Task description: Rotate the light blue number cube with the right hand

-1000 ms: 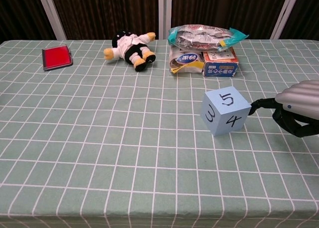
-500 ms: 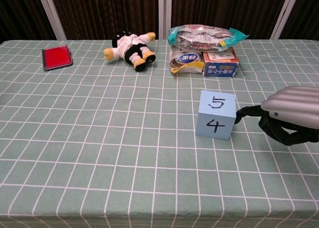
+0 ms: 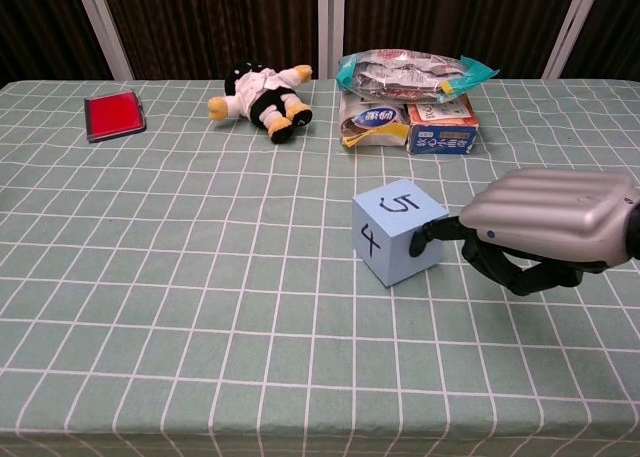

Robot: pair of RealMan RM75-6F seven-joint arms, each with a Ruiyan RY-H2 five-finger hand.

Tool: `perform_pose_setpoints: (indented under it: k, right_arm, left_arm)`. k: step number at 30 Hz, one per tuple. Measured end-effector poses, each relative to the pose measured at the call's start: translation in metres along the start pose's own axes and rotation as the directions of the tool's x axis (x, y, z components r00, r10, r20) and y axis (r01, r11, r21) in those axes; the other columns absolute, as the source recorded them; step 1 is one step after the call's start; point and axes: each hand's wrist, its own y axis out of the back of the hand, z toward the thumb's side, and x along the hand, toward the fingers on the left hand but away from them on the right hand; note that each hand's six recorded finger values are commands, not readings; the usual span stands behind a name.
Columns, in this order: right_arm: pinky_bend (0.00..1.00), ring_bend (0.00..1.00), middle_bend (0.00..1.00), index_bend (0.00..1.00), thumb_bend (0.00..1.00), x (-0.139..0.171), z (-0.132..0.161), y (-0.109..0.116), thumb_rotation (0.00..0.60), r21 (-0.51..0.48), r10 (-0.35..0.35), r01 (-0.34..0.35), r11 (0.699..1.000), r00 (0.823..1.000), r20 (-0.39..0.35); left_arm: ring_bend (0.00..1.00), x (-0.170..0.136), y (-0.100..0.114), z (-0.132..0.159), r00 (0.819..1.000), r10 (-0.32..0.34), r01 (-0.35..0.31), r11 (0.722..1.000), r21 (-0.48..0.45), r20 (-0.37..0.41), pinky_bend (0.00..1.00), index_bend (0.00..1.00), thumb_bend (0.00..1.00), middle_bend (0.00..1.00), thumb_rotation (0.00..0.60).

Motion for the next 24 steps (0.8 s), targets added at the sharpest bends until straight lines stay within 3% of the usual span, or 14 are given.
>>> perform_pose_setpoints:
  k: [13, 24]
  right_arm:
    - [0.87, 0.85, 1.0, 0.2, 1.0, -0.03, 0.03, 0.034, 0.6, 0.044, 0.019, -0.017, 0.999, 0.999, -0.045]
    - [0.87, 0.85, 1.0, 0.22, 1.0, -0.048, 0.037, 0.058, 0.6, 0.091, 0.061, -0.059, 0.994, 0.998, -0.009]
  left_arm:
    - [0.0, -0.003, 0.003, -0.008, 1.0, 0.008, -0.008, 1.0, -0.009, -0.014, 0.0, 0.04, 0.0, 0.0, 0.6]
    - [0.0, -0.004, 0.006, -0.01, 1.0, 0.013, -0.014, 1.0, -0.011, -0.015, 0.0, 0.04, 0.0, 0.0, 0.6]
